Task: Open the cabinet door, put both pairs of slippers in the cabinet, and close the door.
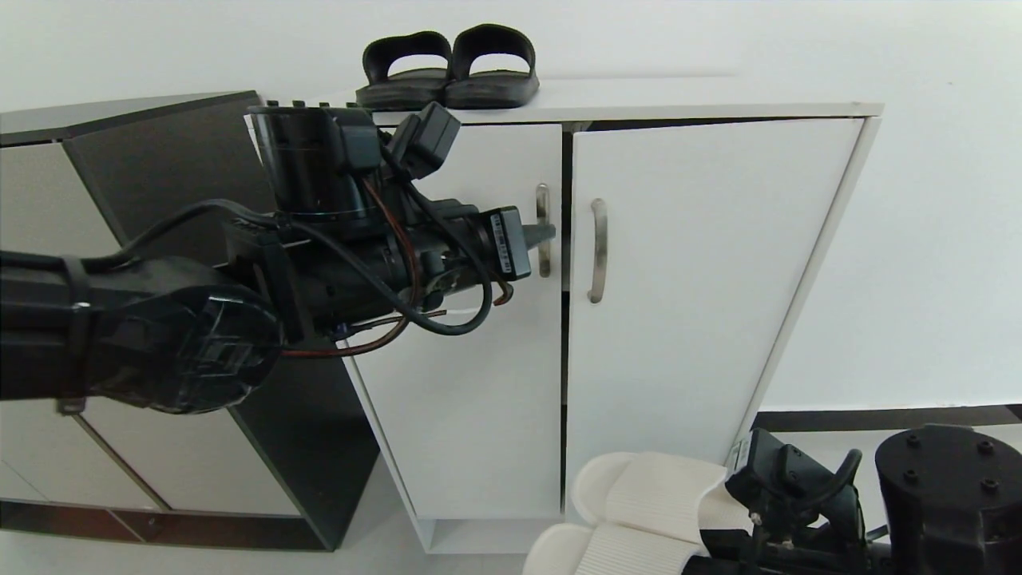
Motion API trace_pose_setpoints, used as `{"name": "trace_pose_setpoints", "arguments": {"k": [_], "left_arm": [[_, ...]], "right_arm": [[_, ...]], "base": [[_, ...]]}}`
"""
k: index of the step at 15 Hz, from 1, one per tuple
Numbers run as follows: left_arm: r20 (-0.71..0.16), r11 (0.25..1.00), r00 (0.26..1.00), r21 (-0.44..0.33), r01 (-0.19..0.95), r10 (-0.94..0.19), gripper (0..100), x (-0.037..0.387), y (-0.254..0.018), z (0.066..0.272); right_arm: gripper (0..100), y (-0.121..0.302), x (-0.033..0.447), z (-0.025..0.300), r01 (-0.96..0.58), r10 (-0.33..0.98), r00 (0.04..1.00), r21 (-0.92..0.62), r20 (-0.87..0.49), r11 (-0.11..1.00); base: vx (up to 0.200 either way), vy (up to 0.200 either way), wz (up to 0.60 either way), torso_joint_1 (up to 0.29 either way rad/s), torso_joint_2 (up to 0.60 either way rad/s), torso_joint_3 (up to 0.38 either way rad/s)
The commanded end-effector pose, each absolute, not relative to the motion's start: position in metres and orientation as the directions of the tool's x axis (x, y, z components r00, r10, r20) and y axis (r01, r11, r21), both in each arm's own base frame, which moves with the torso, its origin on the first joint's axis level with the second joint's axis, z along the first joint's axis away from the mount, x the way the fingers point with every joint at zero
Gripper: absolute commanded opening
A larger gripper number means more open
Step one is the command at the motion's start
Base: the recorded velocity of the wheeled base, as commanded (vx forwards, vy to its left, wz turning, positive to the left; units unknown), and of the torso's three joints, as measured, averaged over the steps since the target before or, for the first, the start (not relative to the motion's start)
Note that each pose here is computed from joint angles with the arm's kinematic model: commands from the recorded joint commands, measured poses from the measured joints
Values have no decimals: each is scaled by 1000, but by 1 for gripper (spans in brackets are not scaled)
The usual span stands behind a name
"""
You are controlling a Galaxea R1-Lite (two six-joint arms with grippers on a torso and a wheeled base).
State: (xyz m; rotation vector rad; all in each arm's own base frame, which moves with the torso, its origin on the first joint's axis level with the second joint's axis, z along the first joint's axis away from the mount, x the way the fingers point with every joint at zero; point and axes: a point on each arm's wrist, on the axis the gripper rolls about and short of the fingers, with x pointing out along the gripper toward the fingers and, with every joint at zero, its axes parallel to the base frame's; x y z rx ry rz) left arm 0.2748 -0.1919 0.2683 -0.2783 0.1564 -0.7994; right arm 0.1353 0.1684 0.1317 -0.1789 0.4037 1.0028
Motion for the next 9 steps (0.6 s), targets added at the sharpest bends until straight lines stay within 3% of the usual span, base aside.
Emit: {"name": "trace_pose_setpoints", "arguments": {"k": [1, 9], "left_arm": [[-60, 683, 703, -310, 661, -708, 0, 294, -193, 257], [-54, 686, 708, -308, 659, -704, 0, 313, -205, 256]], "right_arm": [[0, 169, 134, 132, -851, 784, 468, 30, -409, 524], [0, 170, 134, 130, -853, 783, 465, 26, -414, 521]], "base": [[0, 0, 0, 0, 0, 0], [0, 0, 0, 0, 0, 0]]}}
